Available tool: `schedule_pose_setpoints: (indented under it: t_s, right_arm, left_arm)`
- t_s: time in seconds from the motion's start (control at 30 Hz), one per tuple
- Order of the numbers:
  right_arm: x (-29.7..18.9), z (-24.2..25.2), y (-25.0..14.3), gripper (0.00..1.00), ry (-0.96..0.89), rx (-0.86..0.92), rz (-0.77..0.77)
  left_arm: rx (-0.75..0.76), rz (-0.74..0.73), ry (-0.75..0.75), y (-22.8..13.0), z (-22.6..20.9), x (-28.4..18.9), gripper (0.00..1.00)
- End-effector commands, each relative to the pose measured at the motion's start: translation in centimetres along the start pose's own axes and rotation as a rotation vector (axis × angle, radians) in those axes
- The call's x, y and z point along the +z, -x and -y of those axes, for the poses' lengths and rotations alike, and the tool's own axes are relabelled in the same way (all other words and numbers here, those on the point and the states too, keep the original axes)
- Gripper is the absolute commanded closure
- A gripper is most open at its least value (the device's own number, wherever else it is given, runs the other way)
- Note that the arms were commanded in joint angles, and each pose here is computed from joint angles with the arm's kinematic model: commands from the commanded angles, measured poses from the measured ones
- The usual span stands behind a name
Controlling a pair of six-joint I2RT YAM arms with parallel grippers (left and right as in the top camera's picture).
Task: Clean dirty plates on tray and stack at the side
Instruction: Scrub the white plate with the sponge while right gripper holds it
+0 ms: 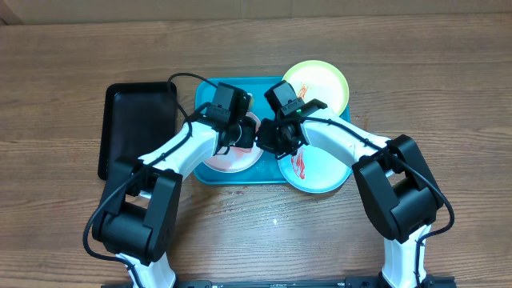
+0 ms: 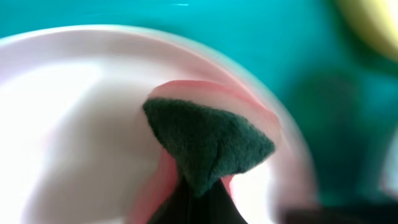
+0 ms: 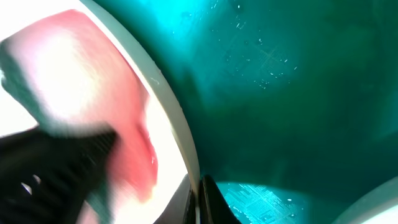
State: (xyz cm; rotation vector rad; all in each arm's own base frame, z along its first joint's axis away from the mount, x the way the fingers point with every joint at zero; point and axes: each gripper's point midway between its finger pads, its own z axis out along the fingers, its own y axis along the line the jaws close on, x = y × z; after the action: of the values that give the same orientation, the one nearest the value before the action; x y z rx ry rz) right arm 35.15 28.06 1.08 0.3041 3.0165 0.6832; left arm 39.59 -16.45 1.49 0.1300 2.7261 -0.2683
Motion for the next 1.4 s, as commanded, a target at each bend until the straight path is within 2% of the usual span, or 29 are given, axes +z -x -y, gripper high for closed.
schedule_pose_setpoints:
  t_s: [0.0, 0.07, 0.2, 0.33, 0.43, 0.53, 0.6, 0.67, 0.73, 0.93, 1.03, 1.1, 1.17, 1.23, 1.37]
  right_arm:
    - [0.2, -0.6, -0.3, 0.96, 0.010, -0.012, -0.007]
    - [0.2, -0.6, -0.3, 0.96, 0.010, -0.012, -0.007]
    - [0.2, -0.6, -0.3, 0.96, 0.011, -0.012, -0.007]
    - [0.2, -0.6, -0.3, 0.96, 0.010, -0.016, -0.006]
    - [0.1, -0.5, -0.3, 0.96, 0.011, -0.015, -0.006]
    - [0.1, -0.6, -0.2, 0.96, 0.012, -0.015, -0.005]
    - [0.1, -0.6, -0.2, 0.96, 0.013, -0.016, -0.004]
    - [0.1, -0.6, -0.2, 0.96, 0.013, -0.016, -0.004]
    - [0.1, -0.6, -0.2, 0.96, 0.013, -0.016, -0.005]
    - [0.1, -0.6, -0.3, 0.96, 0.012, -0.016, -0.005]
    - [0.1, -0.6, -0.3, 0.96, 0.012, -0.016, -0.005]
    - [0.1, -0.6, -0.2, 0.96, 0.013, -0.016, -0.005]
    - [0.1, -0.6, -0.2, 0.96, 0.014, -0.016, -0.003]
    - [0.1, -0.7, -0.2, 0.96, 0.016, -0.017, -0.002]
    - [0.1, -0.6, -0.2, 0.96, 0.014, -0.020, -0.003]
  left_arm:
    - [-0.280, 0.128, 0.460, 0.5, -8.5, -1.5, 0.96]
    - [-0.313, 0.129, 0.486, 0.1, -9.0, -1.7, 0.96]
    - [-0.282, 0.030, 0.393, -1.5, -7.3, -0.9, 0.96]
    - [-0.143, -0.176, 0.111, -4.6, -2.5, -0.1, 0.96]
    - [-0.040, -0.322, -0.161, -7.3, 1.9, -0.9, 0.96]
    - [0.062, -0.371, -0.434, -8.3, 5.9, -2.6, 0.96]
    - [0.100, -0.347, -0.528, -7.9, 7.2, -3.1, 0.96]
    - [0.111, -0.295, -0.506, -6.7, 6.9, -2.6, 0.96]
    - [0.081, -0.226, -0.411, -5.0, 5.6, -1.5, 0.96]
    - [-0.072, 0.032, 0.090, 0.6, -2.6, 0.3, 0.96]
    - [-0.114, 0.111, 0.357, 1.5, -7.1, -0.8, 0.96]
    - [-0.136, 0.107, 0.506, 0.8, -9.5, -1.9, 0.96]
    - [-0.168, 0.061, 0.553, -0.7, -10.3, -2.3, 0.96]
    - [-0.177, -0.028, 0.537, -2.7, -10.1, -2.2, 0.96]
    - [-0.158, -0.280, 0.347, -7.7, -7.0, -1.8, 0.96]
